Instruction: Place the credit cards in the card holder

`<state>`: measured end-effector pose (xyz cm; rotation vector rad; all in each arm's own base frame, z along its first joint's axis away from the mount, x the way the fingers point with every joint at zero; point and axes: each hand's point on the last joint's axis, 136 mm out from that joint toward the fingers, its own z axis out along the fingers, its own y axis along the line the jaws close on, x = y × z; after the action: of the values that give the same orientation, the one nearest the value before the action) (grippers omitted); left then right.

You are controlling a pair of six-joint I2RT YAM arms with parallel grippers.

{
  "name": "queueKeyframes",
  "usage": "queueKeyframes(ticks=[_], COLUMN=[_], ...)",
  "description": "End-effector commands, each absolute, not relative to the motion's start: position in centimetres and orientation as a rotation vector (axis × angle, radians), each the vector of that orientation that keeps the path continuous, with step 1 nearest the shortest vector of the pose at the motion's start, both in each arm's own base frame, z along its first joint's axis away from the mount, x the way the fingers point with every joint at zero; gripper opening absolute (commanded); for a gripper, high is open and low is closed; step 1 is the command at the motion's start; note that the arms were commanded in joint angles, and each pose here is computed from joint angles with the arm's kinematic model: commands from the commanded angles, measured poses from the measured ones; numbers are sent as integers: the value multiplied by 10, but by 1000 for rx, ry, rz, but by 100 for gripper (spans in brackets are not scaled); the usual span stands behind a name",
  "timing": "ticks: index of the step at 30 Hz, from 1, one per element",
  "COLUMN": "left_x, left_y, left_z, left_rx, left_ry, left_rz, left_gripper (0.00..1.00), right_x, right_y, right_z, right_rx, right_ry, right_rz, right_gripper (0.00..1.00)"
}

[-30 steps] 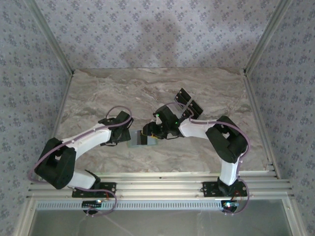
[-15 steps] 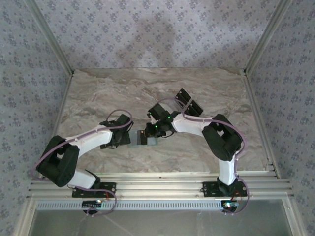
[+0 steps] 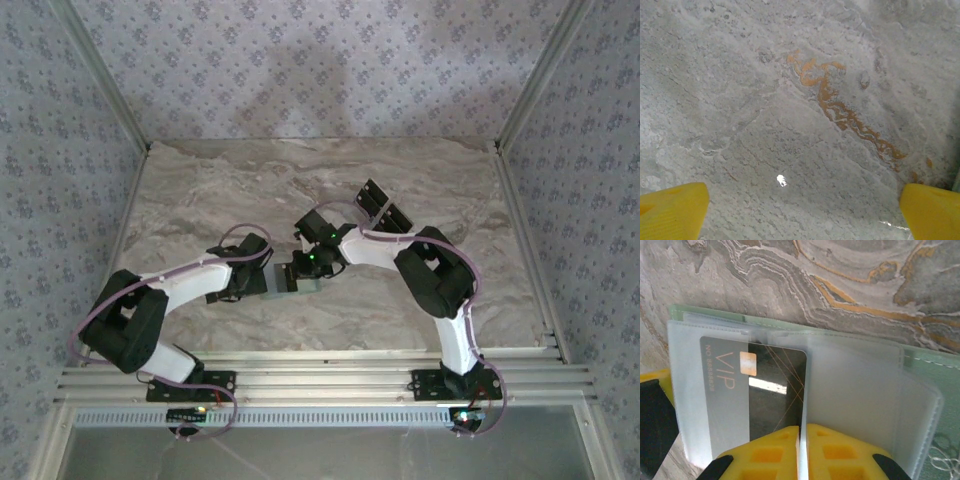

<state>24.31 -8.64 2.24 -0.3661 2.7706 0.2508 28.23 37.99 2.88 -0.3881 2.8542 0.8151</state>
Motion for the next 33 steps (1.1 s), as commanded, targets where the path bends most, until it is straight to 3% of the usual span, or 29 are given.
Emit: queueKeyframes(ticks=[1,20,33], left_x=[241,237,244], left_y=[-86,-64,-73], left_z=[11,47,29], left_rx=[-365,-455,-426], left_ry=[2800,2667,2724], left_rz=[261,301,328], left_gripper=[100,100,100], right_x=[277,280,284], right_y=[388,400,384], right_z=[26,56,42], right_rx=[-443,-446,-402], right_ry=[2873,2795,2816], right_rz=[814,899,873], right_gripper=[14,14,14])
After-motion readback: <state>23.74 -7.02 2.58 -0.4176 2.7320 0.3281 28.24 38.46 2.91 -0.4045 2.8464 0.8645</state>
